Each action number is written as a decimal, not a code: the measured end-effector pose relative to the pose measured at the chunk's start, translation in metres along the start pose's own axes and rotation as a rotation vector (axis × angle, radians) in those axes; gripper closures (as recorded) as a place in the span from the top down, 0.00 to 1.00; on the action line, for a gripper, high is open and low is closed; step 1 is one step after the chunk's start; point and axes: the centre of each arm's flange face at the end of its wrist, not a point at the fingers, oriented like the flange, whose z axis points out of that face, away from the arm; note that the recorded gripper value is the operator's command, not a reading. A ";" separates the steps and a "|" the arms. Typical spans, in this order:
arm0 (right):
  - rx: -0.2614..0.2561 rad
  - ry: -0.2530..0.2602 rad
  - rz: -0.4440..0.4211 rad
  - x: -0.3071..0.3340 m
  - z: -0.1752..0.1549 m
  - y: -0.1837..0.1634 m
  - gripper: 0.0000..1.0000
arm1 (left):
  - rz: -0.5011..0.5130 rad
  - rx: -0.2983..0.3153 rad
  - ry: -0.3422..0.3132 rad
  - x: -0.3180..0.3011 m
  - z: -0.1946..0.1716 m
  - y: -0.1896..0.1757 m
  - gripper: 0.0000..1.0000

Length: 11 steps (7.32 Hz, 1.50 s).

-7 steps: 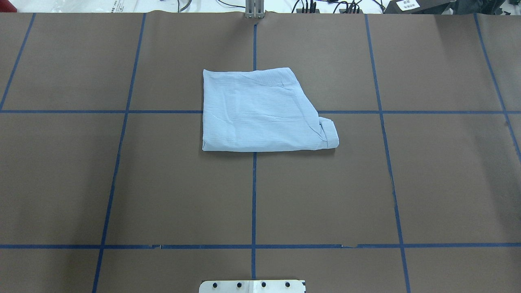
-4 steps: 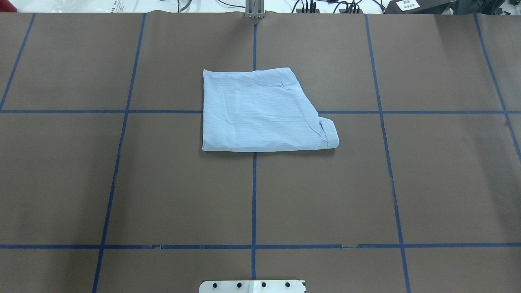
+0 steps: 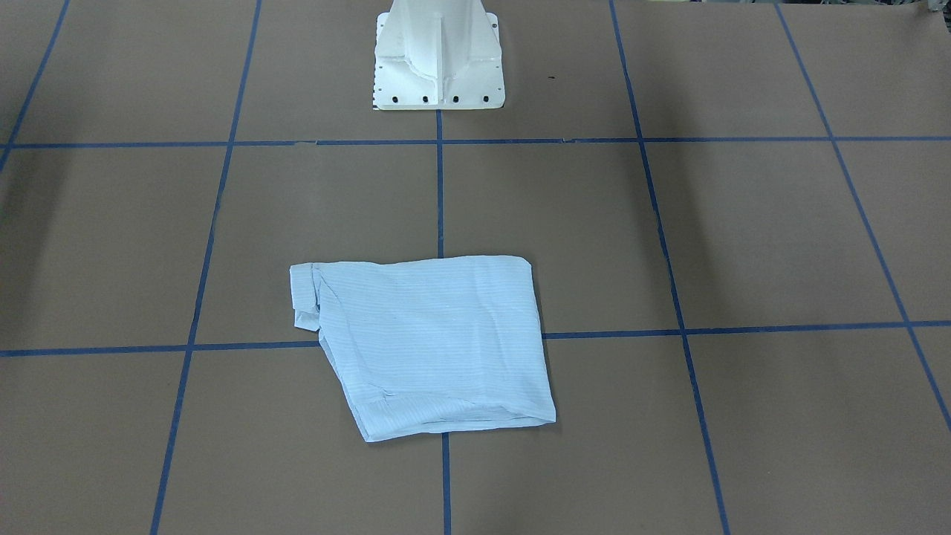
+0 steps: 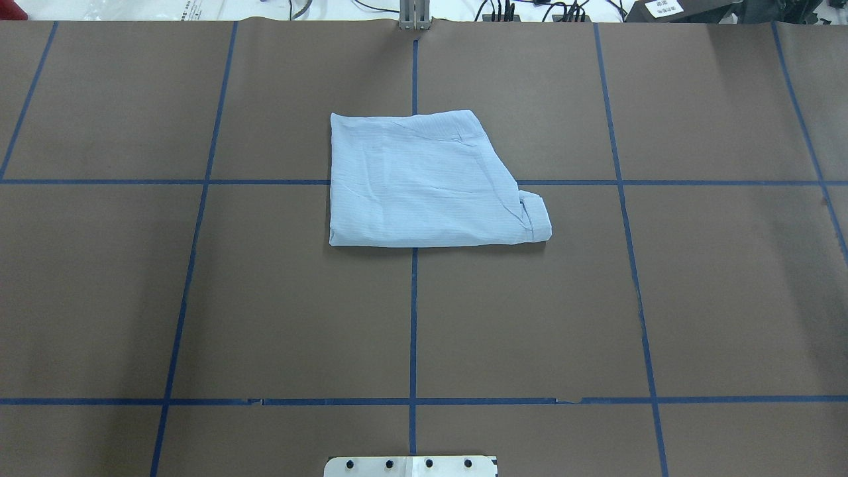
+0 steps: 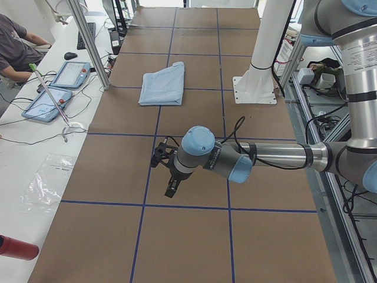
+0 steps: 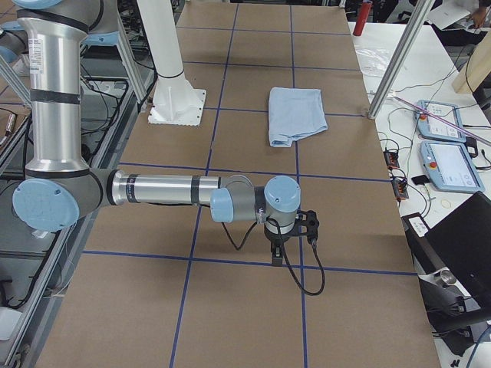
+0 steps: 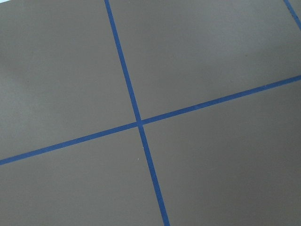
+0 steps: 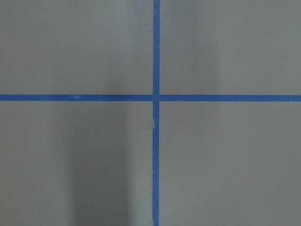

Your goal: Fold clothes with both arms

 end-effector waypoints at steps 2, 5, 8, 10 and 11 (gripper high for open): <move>-0.013 -0.013 -0.012 -0.007 0.005 -0.001 1.00 | -0.002 -0.002 0.002 -0.001 0.001 0.002 1.00; -0.019 -0.015 -0.019 -0.011 0.008 -0.002 1.00 | -0.005 -0.005 -0.002 -0.003 0.003 0.003 1.00; -0.018 -0.012 -0.020 -0.011 0.009 -0.001 1.00 | -0.003 -0.004 -0.030 -0.006 0.003 0.003 1.00; -0.020 -0.014 -0.019 -0.010 0.009 0.001 1.00 | 0.004 0.005 -0.084 -0.008 -0.001 -0.001 1.00; -0.020 -0.014 -0.019 -0.010 0.009 0.001 1.00 | 0.006 0.007 -0.093 -0.009 -0.001 -0.002 1.00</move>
